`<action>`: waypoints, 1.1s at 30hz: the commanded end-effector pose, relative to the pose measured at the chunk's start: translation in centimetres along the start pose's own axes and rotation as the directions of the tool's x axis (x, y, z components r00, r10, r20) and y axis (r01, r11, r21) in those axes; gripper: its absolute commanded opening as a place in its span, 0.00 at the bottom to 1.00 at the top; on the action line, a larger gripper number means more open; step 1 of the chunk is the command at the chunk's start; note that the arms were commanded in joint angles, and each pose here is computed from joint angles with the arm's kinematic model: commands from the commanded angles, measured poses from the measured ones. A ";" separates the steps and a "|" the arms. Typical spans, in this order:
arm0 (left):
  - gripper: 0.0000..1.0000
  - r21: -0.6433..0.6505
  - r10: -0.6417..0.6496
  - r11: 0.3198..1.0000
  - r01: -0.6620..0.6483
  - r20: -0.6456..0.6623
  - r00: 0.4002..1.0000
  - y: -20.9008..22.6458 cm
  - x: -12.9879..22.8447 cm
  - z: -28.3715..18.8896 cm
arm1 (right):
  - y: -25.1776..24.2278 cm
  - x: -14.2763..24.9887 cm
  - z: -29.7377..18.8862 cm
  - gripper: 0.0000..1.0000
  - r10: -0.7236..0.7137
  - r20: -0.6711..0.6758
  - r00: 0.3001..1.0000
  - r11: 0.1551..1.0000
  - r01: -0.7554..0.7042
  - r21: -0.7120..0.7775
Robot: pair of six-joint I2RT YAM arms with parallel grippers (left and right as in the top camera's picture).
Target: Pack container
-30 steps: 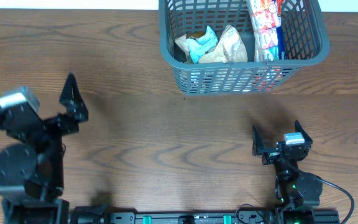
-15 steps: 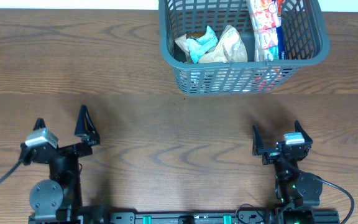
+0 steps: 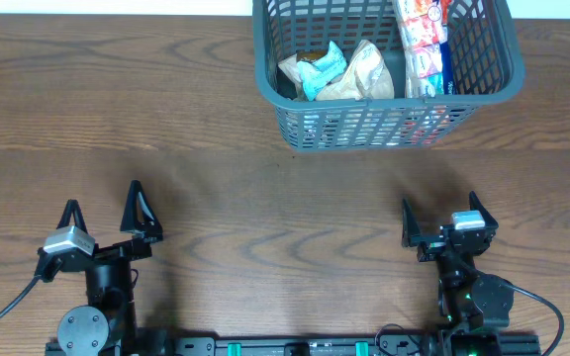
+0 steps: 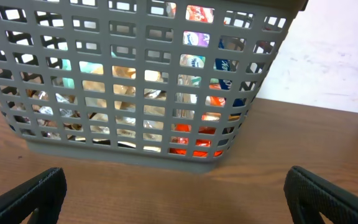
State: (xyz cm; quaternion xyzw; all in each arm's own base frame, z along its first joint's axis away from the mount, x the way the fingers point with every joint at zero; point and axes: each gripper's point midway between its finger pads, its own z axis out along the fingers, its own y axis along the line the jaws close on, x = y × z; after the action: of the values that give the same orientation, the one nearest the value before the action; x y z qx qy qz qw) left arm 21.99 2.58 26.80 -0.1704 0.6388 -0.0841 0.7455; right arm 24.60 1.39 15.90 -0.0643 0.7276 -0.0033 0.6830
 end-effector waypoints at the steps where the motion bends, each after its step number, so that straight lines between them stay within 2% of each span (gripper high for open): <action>1: 0.99 0.011 -0.007 1.000 0.007 0.009 1.000 -0.2 -0.1 -0.1 | -0.3 0.1 0.0 0.99 -0.013 -0.001 1.000 1.000 0.013 0.014; 11: 0.99 -0.018 -0.072 0.997 0.071 -0.066 0.995 1.0 3.6 0.5 | -0.3 0.1 0.0 0.99 -0.013 -0.001 1.000 1.000 0.013 0.014; 33: 0.99 -0.065 -0.064 0.996 0.053 -0.180 0.982 3.0 9.3 0.8 | -0.3 0.1 0.0 0.99 -0.013 -0.001 1.000 1.000 0.013 0.014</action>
State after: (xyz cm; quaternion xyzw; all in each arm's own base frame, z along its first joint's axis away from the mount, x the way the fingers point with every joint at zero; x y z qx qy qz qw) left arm 23.96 2.58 18.04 -0.2051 0.6967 -0.0959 0.6807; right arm 24.60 1.40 15.89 -0.0645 0.7277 -0.0032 0.6829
